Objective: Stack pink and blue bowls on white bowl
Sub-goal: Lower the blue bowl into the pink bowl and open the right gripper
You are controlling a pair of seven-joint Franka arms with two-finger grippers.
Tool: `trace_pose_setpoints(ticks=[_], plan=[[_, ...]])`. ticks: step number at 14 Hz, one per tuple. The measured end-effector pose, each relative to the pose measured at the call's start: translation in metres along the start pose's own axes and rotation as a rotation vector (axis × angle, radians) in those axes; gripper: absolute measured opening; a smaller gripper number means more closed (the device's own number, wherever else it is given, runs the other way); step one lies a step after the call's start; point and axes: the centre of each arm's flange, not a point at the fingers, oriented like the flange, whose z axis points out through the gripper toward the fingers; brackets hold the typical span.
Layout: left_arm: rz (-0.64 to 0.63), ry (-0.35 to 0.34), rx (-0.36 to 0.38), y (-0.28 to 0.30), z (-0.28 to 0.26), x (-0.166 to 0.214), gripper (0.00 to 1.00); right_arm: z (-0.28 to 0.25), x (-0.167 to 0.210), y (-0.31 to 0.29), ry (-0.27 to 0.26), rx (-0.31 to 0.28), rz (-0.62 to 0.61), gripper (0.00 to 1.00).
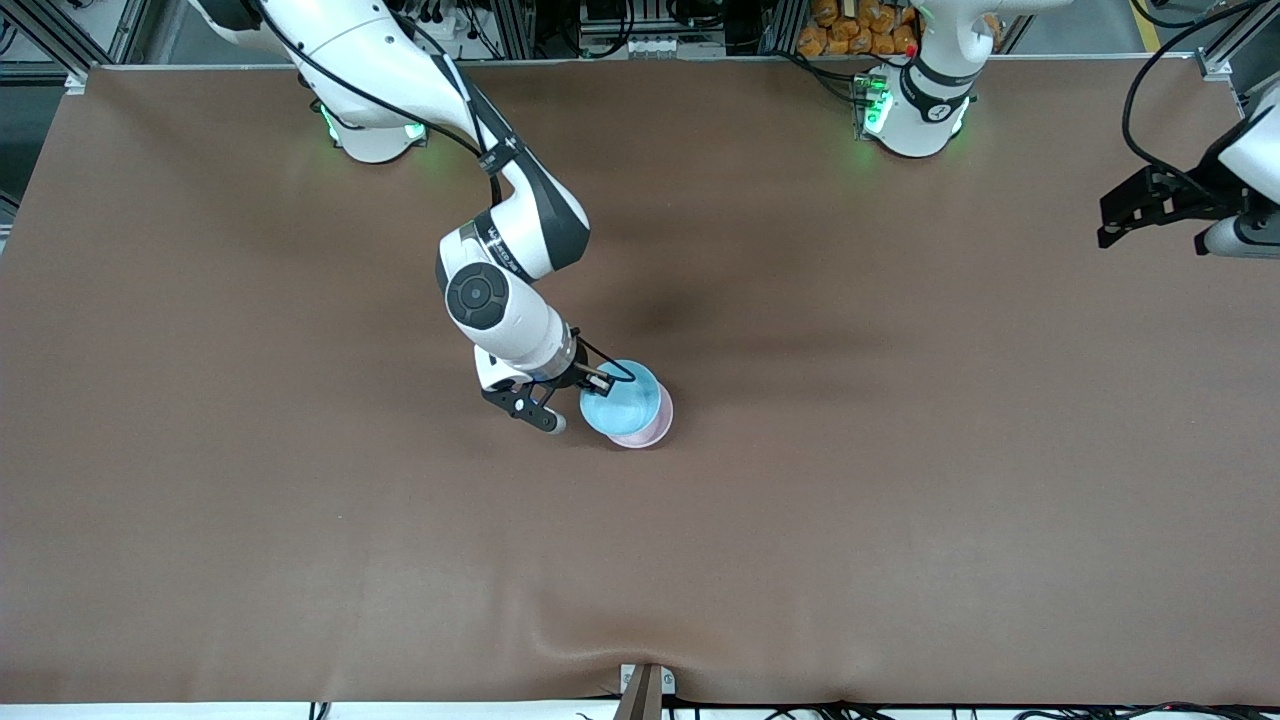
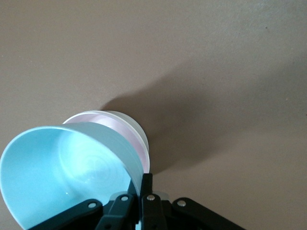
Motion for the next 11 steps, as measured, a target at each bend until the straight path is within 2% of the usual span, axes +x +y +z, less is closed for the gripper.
trace_pose_setpoints(ticks=[6, 11], plan=[[-0.014, -0.004, 0.0, 0.001, 0.003, 0.002, 1.0, 0.02, -0.011, -0.003, 0.0, -0.007, 0.019, 0.03], [-0.014, -0.011, -0.001, 0.001, 0.007, 0.005, 1.0, 0.027, -0.01, -0.004, 0.015, 0.01, 0.022, 0.03]])
